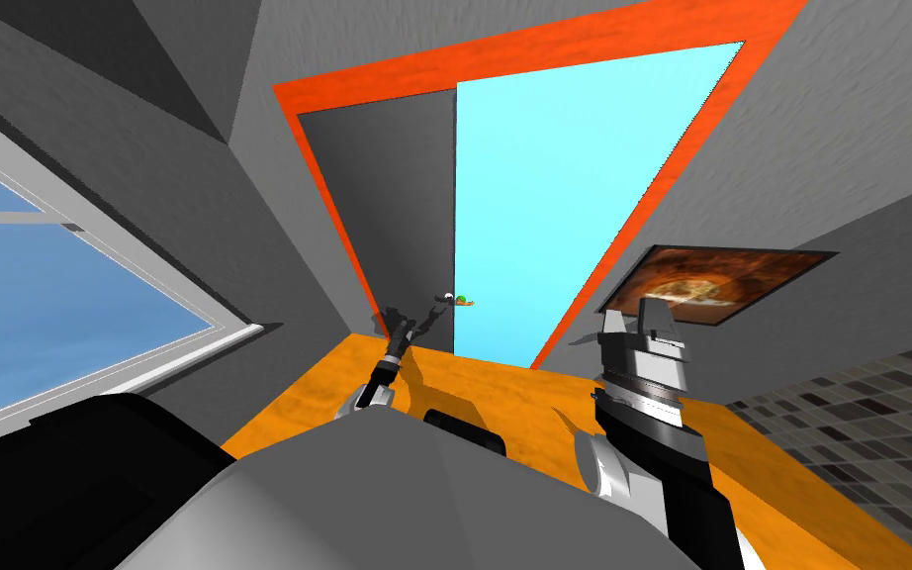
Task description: Pull the door open
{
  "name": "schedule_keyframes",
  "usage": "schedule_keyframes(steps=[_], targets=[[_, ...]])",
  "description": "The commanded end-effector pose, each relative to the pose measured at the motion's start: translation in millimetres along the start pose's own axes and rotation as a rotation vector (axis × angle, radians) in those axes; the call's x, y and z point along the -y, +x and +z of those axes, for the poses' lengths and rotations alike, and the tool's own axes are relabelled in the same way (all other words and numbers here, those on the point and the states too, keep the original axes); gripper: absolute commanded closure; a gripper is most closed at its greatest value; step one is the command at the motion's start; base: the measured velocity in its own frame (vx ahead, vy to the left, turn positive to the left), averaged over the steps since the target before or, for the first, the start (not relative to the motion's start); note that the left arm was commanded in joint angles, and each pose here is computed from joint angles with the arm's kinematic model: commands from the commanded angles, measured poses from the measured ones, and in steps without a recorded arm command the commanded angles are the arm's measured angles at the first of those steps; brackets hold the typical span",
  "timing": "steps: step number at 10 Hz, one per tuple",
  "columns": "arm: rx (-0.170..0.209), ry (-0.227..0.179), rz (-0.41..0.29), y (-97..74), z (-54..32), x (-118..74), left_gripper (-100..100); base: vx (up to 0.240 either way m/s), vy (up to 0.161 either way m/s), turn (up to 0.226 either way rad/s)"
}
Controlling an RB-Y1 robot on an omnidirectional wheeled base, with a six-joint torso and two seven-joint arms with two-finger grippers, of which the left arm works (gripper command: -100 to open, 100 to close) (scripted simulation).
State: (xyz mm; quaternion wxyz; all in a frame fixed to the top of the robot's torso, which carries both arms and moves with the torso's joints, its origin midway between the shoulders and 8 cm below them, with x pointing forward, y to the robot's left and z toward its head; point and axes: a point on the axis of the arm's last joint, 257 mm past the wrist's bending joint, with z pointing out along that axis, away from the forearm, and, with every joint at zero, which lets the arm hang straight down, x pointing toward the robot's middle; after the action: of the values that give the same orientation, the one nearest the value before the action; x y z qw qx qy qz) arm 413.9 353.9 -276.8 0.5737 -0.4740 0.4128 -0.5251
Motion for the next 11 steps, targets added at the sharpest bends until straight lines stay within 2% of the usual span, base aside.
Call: schedule_keyframes(steps=[1,11], targets=[[0.003,-0.016,0.002,-4.1,-3.6,-8.8,-100,0.106,-0.028,-0.053],[0.024,-0.099,0.015,-24.7,-22.7,-52.6,-100,0.098,-0.026,-0.038]])
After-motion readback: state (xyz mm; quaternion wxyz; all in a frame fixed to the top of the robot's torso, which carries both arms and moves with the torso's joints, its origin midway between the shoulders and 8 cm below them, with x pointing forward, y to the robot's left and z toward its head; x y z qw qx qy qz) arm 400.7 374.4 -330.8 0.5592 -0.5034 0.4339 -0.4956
